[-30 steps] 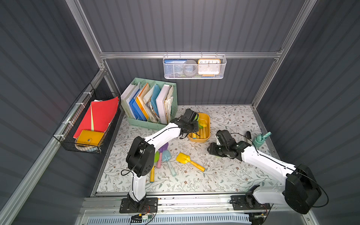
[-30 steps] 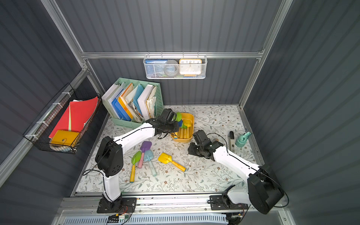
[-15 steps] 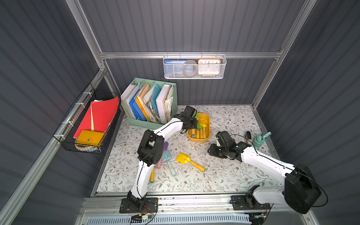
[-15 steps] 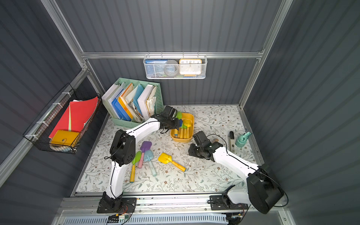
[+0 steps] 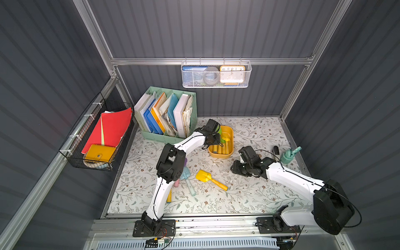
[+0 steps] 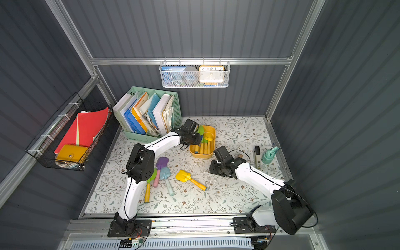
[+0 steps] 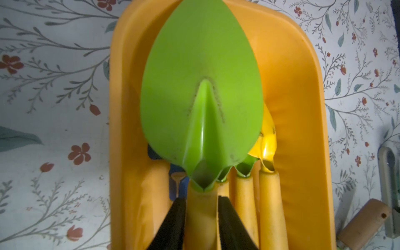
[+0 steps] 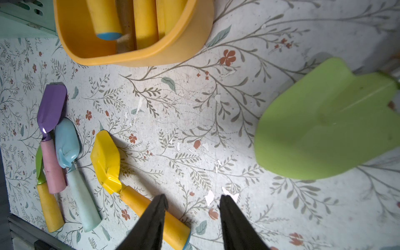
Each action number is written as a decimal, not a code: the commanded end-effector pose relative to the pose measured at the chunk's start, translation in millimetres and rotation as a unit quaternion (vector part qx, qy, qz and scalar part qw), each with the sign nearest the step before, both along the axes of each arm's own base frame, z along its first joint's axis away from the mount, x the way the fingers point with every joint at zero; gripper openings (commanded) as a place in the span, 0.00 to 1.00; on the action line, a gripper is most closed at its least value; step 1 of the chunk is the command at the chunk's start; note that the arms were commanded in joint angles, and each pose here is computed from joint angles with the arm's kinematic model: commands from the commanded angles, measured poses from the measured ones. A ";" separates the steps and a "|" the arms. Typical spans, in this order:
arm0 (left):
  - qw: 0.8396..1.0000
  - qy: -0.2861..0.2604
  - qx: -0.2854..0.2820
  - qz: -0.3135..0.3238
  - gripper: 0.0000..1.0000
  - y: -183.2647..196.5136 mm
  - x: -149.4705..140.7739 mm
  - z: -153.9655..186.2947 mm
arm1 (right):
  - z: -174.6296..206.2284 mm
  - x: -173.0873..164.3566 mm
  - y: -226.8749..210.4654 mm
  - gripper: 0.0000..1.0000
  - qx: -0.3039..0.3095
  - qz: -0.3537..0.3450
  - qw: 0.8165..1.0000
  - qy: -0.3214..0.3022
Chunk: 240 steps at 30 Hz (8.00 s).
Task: Put the shovel into the storage box
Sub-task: Place the shovel in the storage box, then pick up the shovel from the center of the board, then place the shovel in the storage box.
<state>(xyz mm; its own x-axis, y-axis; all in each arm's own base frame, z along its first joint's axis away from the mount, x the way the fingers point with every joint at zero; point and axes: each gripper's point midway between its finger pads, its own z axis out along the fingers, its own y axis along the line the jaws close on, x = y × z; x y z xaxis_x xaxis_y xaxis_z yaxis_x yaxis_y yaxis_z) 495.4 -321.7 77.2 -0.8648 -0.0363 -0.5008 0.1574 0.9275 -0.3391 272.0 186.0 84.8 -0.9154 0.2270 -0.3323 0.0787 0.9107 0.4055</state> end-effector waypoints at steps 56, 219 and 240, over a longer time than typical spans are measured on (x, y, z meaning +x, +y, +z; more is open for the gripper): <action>0.994 -0.038 -0.049 0.093 0.61 107.5 -154.9 53.3 | 24.9 -3.7 37.4 0.55 0.014 0.097 0.995 -0.014; 0.988 0.007 -0.097 0.118 0.64 110.5 -180.4 17.9 | 3.8 193.9 35.8 0.11 -0.113 -0.037 0.993 -0.011; 0.988 0.013 -0.088 0.123 0.64 112.9 -181.3 10.3 | 5.4 187.4 40.2 0.35 -0.101 -0.029 0.994 0.008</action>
<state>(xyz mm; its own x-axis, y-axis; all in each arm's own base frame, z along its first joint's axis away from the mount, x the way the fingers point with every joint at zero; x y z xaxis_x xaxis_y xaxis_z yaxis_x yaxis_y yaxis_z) 315.2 -209.4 93.2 -0.8263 -0.3400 -0.4490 -0.0743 0.8560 -0.5116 461.1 225.2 75.2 -0.9110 0.2055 -0.3576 0.1416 0.9702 0.1966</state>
